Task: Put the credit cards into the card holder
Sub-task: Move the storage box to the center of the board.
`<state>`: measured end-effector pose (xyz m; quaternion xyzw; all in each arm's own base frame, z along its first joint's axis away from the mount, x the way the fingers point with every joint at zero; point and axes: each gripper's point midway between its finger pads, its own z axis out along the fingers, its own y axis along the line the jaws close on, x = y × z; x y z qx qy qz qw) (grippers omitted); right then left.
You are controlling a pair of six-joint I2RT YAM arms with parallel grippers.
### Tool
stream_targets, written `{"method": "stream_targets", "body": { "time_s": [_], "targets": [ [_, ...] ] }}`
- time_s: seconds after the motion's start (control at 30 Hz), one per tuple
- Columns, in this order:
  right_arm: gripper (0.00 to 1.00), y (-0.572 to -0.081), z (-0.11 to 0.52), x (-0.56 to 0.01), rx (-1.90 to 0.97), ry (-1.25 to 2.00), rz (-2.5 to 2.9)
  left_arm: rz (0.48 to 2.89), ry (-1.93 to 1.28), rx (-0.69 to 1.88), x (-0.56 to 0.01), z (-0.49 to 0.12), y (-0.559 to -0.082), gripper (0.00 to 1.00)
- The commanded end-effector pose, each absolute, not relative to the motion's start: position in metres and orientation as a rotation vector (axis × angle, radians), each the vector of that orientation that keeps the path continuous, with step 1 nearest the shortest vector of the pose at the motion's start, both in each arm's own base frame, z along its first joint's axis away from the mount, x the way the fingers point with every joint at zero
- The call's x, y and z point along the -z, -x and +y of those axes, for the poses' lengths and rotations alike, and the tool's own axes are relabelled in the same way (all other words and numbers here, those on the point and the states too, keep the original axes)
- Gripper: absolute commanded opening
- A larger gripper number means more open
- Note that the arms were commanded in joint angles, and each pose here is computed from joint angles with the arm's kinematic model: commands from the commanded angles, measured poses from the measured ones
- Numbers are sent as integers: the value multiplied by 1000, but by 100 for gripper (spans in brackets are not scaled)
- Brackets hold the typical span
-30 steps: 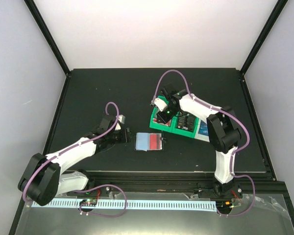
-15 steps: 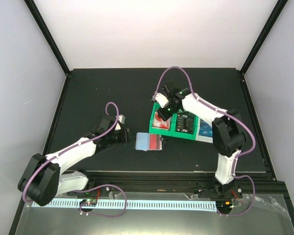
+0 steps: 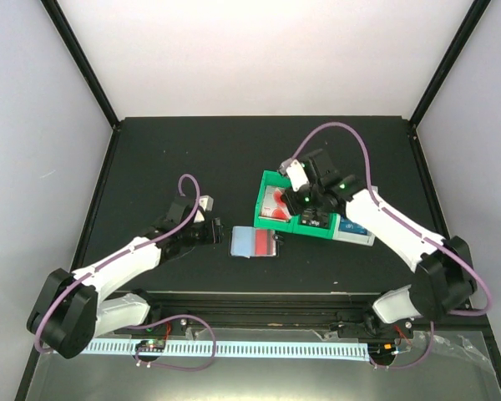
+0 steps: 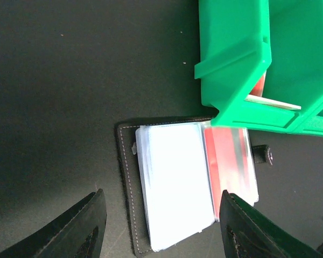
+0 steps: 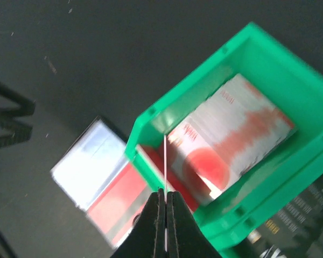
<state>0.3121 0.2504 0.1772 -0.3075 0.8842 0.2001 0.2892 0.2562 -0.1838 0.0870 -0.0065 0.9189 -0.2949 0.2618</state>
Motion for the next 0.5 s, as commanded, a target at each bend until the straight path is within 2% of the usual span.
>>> {"method": "stream_targets", "body": {
  "time_s": [0.0, 0.23, 0.47],
  "targets": [
    [1, -280, 251, -163, -628, 693, 2418, 2461, -19, 864, -93, -189, -252, 60],
    [1, -243, 222, -110, -570, 562, 2603, 2471, -26, 871, -89, -190, -249, 59],
    [1, -255, 219, -78, -459, 500, 2705, 2475, -25, 866, -88, -190, -250, 59]
  ]
}}
